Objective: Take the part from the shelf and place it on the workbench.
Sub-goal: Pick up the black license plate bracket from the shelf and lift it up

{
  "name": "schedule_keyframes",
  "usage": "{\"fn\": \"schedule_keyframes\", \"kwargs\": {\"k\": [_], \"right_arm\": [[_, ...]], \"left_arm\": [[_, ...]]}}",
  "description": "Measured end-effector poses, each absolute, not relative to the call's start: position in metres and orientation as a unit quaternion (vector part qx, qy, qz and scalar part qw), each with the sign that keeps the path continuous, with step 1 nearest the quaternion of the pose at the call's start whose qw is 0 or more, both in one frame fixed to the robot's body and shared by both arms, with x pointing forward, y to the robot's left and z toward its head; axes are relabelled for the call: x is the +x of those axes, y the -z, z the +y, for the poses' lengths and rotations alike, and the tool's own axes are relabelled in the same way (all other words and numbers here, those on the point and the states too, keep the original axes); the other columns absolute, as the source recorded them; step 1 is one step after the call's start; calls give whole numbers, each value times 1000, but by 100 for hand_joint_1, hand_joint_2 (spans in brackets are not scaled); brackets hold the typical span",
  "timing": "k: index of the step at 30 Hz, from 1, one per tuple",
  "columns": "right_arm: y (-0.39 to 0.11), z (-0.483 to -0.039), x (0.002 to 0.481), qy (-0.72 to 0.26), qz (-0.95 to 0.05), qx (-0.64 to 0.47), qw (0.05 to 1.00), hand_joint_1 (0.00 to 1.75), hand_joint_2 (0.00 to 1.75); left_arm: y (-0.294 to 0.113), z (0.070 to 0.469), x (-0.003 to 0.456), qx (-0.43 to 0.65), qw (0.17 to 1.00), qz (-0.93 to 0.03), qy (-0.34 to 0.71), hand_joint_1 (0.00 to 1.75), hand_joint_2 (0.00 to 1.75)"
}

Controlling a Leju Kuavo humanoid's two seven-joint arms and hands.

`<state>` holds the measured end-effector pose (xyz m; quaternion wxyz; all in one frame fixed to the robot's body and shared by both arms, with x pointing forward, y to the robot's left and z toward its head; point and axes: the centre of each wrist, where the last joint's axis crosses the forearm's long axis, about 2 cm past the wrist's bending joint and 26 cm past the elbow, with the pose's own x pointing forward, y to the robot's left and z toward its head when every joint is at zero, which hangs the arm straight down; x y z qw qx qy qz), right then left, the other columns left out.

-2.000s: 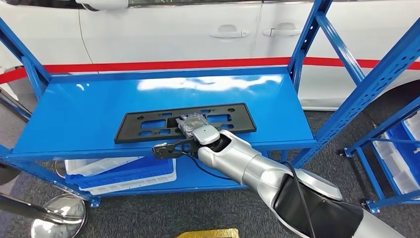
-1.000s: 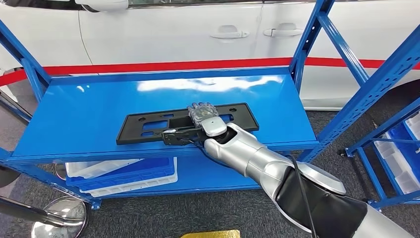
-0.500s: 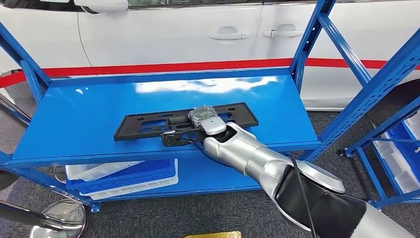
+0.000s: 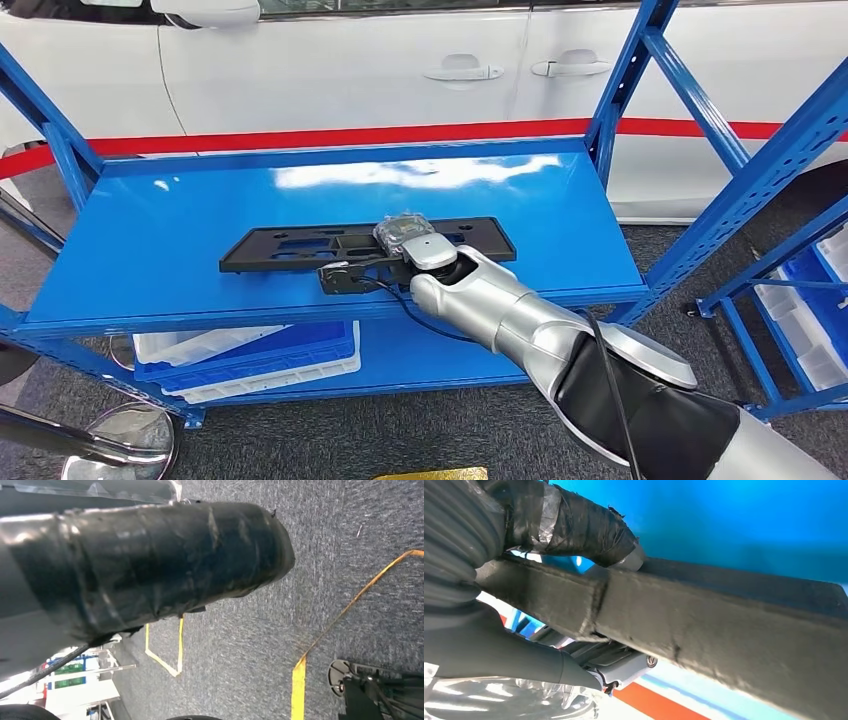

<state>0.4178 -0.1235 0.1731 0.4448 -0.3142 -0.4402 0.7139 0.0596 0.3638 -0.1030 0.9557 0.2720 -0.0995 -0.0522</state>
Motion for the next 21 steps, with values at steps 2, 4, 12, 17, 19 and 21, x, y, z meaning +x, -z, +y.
{"fn": "schedule_keyframes", "kwargs": {"k": [2,4,12,17,19,21], "right_arm": [[-176,-122,418,-707,-456,-334,425,175,175],[-181,-120,418,-699,-469,-362,400,175,175],[-252,-102,420,-684,-516,-439,271,175,175],[-302,-88,413,-674,-546,-450,213,175,175],[-313,-85,409,-669,-558,-450,198,175,175],[-322,-83,405,-664,-567,-450,187,175,175]], "left_arm": [[103,364,59,265,957,-102,51,0,175],[103,363,59,260,959,-105,50,0,175],[103,363,60,248,962,-105,42,0,175],[103,363,59,248,962,-105,40,0,175],[104,363,59,248,962,-105,40,0,175],[103,364,59,248,962,-105,39,0,175]]}}
